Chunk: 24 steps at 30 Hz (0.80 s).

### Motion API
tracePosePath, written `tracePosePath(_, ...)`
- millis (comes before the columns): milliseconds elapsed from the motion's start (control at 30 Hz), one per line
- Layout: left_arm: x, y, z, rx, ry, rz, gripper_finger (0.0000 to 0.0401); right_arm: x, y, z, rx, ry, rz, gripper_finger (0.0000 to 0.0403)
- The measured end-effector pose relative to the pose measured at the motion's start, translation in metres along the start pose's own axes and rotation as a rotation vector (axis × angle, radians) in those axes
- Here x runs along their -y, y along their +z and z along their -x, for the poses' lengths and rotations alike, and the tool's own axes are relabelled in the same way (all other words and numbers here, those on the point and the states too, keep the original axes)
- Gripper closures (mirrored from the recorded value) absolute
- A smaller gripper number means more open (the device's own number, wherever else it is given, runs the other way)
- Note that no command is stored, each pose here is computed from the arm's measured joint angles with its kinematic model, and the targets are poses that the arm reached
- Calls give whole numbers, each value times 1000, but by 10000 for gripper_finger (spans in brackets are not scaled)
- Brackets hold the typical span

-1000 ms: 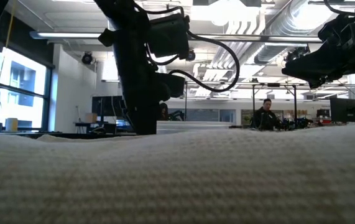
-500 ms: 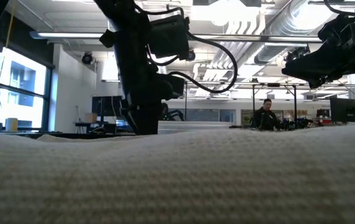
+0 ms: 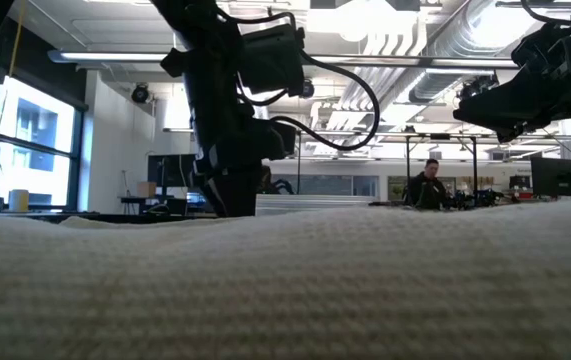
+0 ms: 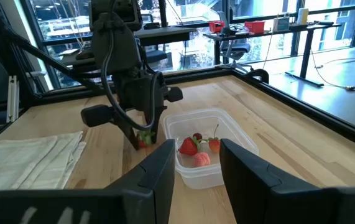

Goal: Pick and placing Produce into tupperware
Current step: Put the bottom strawberry into the transparent bin

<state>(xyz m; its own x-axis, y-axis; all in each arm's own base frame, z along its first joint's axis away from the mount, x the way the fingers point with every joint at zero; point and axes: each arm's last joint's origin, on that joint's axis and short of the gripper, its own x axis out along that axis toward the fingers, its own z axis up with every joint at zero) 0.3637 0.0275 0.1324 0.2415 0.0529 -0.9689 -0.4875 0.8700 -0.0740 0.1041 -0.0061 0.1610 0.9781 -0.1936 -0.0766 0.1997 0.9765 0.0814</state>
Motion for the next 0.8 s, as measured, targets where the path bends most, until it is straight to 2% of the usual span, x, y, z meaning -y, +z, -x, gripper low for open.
tracePosePath(133,0,-3,5,-30,-32,11,228,0,0,0,0,0,0,286)
tracePosePath(267,2,-6,12,-66,-82,15,252,0,0,0,0,0,0,286)
tracePosePath(433,1,-5,16,-50,-76,18,275,0,0,0,0,0,0,286)
tracePosePath(667,1,-5,20,-43,-69,34,241,0,0,0,0,0,0,286)
tracePosePath(800,0,-5,30,-35,-72,34,252,0,0,0,-1,0,0,286)
